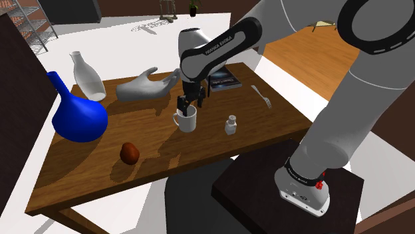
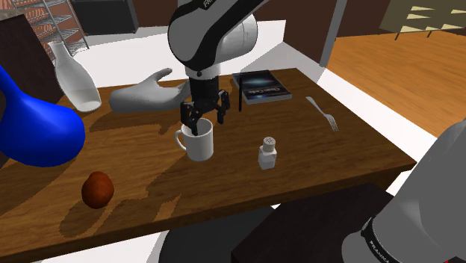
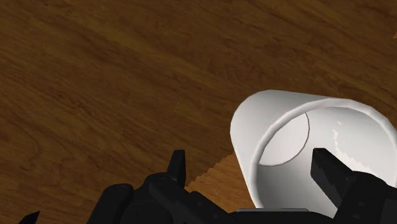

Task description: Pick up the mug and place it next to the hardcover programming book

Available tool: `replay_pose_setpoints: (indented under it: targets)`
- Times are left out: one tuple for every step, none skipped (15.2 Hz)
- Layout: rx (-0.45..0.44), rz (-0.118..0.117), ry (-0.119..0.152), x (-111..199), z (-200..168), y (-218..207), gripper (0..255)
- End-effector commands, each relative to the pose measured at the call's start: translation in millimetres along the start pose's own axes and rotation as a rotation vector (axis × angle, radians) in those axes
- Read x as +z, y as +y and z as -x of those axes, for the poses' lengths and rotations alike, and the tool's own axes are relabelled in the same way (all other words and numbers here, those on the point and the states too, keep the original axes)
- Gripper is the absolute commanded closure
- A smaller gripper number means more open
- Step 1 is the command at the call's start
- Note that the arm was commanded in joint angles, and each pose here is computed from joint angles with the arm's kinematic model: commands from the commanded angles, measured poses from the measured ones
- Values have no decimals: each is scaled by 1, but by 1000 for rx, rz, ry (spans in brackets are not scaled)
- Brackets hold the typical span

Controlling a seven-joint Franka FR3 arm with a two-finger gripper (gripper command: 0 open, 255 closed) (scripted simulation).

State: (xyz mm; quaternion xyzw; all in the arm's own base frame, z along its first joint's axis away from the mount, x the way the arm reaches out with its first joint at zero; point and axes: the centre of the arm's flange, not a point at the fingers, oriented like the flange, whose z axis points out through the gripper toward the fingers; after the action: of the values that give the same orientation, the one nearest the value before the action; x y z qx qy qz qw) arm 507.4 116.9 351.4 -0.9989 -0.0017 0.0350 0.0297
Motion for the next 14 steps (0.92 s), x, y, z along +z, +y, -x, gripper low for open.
replay_pose_setpoints:
  targets:
    - [0, 0, 0, 0, 0, 0, 0]
    - [0, 0, 0, 0, 0, 0, 0]
    - [0, 0, 0, 0, 0, 0, 255]
    - [0, 0, 0, 0, 0, 0, 255]
    - [0, 0, 0, 0, 0, 0, 255]
    - [0, 0, 0, 0, 0, 0, 255]
    - [0, 0, 0, 0, 0, 0, 255]
    - [0, 0, 0, 0, 0, 0, 255]
    - [0, 0, 0, 0, 0, 0, 255]
    - [0, 0, 0, 0, 0, 0, 255]
    - [0, 0, 0, 0, 0, 0, 255]
    - [0, 0, 0, 0, 0, 0, 255]
    - [0, 0, 0, -5, 0, 0, 255]
    - [0, 0, 0, -10, 1, -1, 255]
